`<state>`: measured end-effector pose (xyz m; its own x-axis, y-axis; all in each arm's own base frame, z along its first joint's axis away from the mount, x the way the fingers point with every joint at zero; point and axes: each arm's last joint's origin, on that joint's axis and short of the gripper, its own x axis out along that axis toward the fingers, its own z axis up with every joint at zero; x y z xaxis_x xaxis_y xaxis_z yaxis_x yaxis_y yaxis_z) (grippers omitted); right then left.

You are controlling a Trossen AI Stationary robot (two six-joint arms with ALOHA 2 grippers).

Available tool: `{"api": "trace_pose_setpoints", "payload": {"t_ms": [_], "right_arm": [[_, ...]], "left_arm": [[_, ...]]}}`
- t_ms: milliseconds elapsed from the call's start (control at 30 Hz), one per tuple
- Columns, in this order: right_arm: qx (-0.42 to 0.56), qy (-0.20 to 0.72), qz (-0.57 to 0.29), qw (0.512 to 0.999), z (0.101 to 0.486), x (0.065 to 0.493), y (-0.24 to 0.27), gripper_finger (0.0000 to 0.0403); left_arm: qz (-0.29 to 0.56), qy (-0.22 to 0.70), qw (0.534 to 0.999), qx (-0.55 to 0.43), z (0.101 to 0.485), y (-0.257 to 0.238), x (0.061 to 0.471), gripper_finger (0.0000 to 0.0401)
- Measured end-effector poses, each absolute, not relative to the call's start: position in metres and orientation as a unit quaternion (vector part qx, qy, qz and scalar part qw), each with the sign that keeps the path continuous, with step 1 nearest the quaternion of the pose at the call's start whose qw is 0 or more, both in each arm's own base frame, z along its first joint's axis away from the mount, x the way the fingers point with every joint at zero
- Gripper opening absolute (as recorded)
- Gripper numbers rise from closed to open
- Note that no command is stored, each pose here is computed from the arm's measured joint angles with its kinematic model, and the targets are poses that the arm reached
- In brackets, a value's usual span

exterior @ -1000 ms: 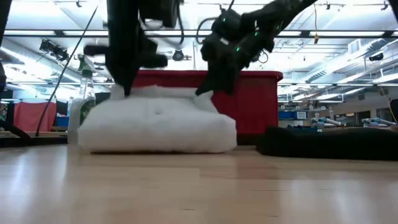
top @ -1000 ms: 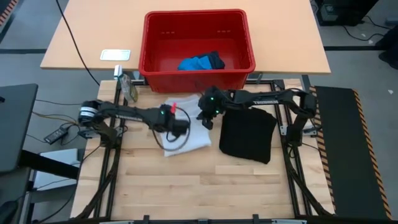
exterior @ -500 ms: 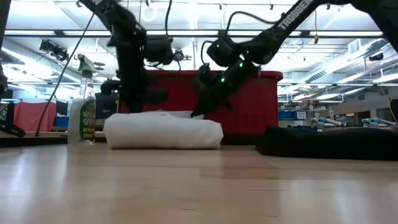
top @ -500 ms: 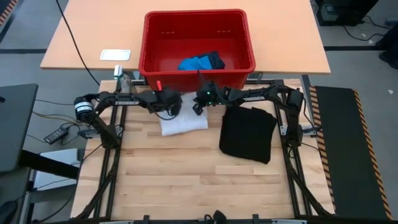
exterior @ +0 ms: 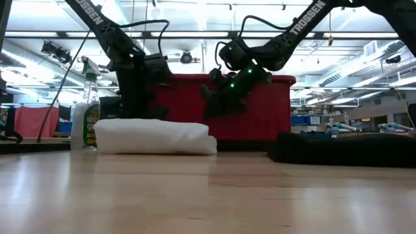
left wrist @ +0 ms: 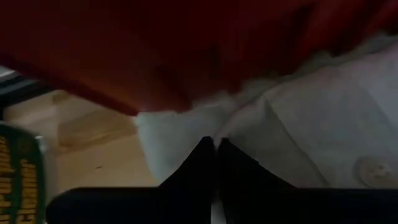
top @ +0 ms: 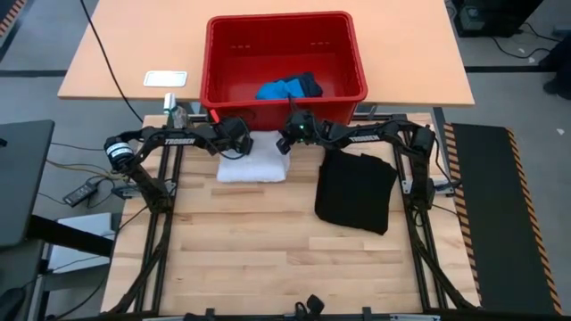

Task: Fold laundry
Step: Fold the white polo shirt on the table

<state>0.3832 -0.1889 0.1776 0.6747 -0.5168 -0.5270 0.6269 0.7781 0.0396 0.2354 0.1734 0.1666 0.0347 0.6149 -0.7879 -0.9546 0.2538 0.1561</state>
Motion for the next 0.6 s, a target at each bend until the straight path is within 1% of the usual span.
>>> {"api": "trace_pose_setpoints", "payload": {"t_ms": [100, 167, 233, 367, 433, 500, 600], "right_arm": [[0.148, 0.238, -0.24, 0.929, 0.18, 0.387, -0.184, 0.0129], [0.164, 0.217, -0.164, 0.948, 0.182, 0.394, -0.177, 0.0129], [0.169, 0.222, -0.128, 0.952, 0.177, 0.4, -0.167, 0.0126], [0.159, 0.243, -0.102, 0.951, 0.153, 0.409, -0.154, 0.0117], [0.152, 0.246, -0.101, 0.952, 0.144, 0.414, -0.148, 0.0114], [0.136, 0.253, -0.119, 0.95, 0.142, 0.417, -0.141, 0.0112], [0.133, 0.252, -0.117, 0.951, 0.143, 0.419, -0.136, 0.0109]], "left_arm": [[0.551, 0.399, 0.698, -0.221, 0.167, 0.173, 0.238, 0.0018], [0.537, 0.406, 0.703, -0.229, 0.167, 0.171, 0.239, 0.0018], [0.528, 0.405, 0.709, -0.233, 0.17, 0.17, 0.242, 0.0018], [0.516, 0.412, 0.719, -0.217, 0.178, 0.167, 0.244, 0.0018], [0.517, 0.398, 0.726, -0.217, 0.186, 0.167, 0.243, 0.0022], [0.517, 0.391, 0.73, -0.217, 0.196, 0.166, 0.241, 0.0033], [0.516, 0.387, 0.732, -0.218, 0.212, 0.16, 0.235, 0.0061]]}}
